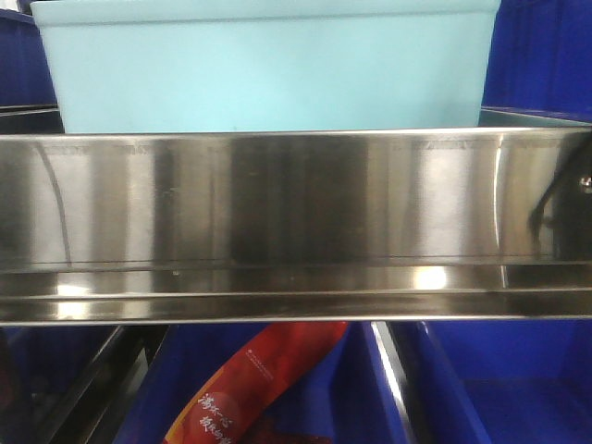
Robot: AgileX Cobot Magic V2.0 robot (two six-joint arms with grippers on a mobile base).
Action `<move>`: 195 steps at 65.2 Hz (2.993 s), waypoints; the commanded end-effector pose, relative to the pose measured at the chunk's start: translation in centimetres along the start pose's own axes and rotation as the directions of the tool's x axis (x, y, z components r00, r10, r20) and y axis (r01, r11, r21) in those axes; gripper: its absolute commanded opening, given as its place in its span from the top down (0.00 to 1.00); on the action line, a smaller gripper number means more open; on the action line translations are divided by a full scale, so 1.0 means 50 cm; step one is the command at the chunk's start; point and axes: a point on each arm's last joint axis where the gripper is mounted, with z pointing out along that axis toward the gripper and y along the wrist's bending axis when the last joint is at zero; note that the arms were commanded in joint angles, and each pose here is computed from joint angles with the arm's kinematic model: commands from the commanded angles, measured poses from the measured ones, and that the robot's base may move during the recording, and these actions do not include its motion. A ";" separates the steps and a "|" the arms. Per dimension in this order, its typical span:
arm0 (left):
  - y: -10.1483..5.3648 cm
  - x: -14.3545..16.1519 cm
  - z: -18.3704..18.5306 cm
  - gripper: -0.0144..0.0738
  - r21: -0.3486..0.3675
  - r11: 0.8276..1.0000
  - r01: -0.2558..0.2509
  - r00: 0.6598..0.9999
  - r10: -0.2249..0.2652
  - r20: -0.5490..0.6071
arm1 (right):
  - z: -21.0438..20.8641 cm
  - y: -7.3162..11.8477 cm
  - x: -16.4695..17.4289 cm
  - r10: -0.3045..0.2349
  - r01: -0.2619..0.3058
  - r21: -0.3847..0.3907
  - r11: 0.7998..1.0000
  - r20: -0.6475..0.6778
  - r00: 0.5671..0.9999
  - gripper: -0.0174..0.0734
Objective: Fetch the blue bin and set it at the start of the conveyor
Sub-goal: 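Close both grippers on the turquoise bin's side walls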
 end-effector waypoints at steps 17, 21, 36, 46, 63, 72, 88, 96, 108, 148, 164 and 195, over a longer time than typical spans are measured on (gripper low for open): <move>0.004 0.018 0.031 0.55 0.001 1.000 -0.018 1.000 0.018 0.002 | 0.040 -0.004 0.000 0.009 -0.008 0.016 1.000 -0.037 0.999 0.53; 0.004 0.017 0.031 0.55 0.002 1.000 -0.019 1.000 0.019 0.007 | 0.048 -0.004 0.002 0.008 -0.007 0.018 1.000 -0.046 0.999 0.53; -0.003 0.020 0.060 0.55 -0.002 1.000 -0.028 1.000 0.028 -0.007 | 0.057 0.000 0.004 0.016 -0.015 0.008 1.000 -0.062 0.998 0.53; -0.004 0.022 0.066 0.55 -0.005 1.000 -0.026 1.000 0.026 -0.017 | 0.063 0.000 0.006 0.014 -0.013 0.010 1.000 -0.065 0.998 0.53; -0.004 0.025 0.072 0.55 -0.011 1.000 -0.028 0.999 0.028 -0.031 | 0.065 0.001 0.005 0.013 -0.012 0.008 1.000 -0.057 0.998 0.53; -0.004 0.025 0.074 0.55 -0.012 1.000 -0.029 0.999 0.028 -0.032 | 0.067 0.000 0.003 0.009 -0.009 0.010 1.000 -0.051 0.999 0.53; -0.004 0.026 0.075 0.55 -0.012 1.000 -0.029 0.999 0.029 -0.034 | 0.074 0.001 0.005 0.007 -0.007 0.014 1.000 -0.059 0.998 0.53; -0.004 0.026 0.075 0.55 -0.012 1.000 -0.029 0.999 0.029 -0.034 | 0.075 0.001 0.004 0.007 -0.007 0.011 1.000 -0.053 0.999 0.53; -0.006 0.023 0.077 0.55 -0.005 1.000 -0.031 0.999 0.030 -0.019 | 0.075 0.001 0.004 0.006 -0.005 0.013 1.000 -0.052 0.999 0.53; -0.008 0.025 0.091 0.55 -0.010 0.999 -0.037 0.999 0.037 -0.024 | 0.082 0.000 0.005 0.001 0.001 0.023 1.000 -0.061 0.998 0.53; -0.008 0.026 0.091 0.55 -0.013 0.999 -0.037 0.999 0.037 -0.029 | 0.082 0.000 0.005 0.001 0.001 0.023 1.000 -0.060 0.998 0.53; -0.007 0.029 0.091 0.96 -0.019 0.999 -0.035 0.998 0.034 -0.047 | 0.082 0.000 0.006 0.001 0.001 0.025 1.000 -0.066 0.998 0.98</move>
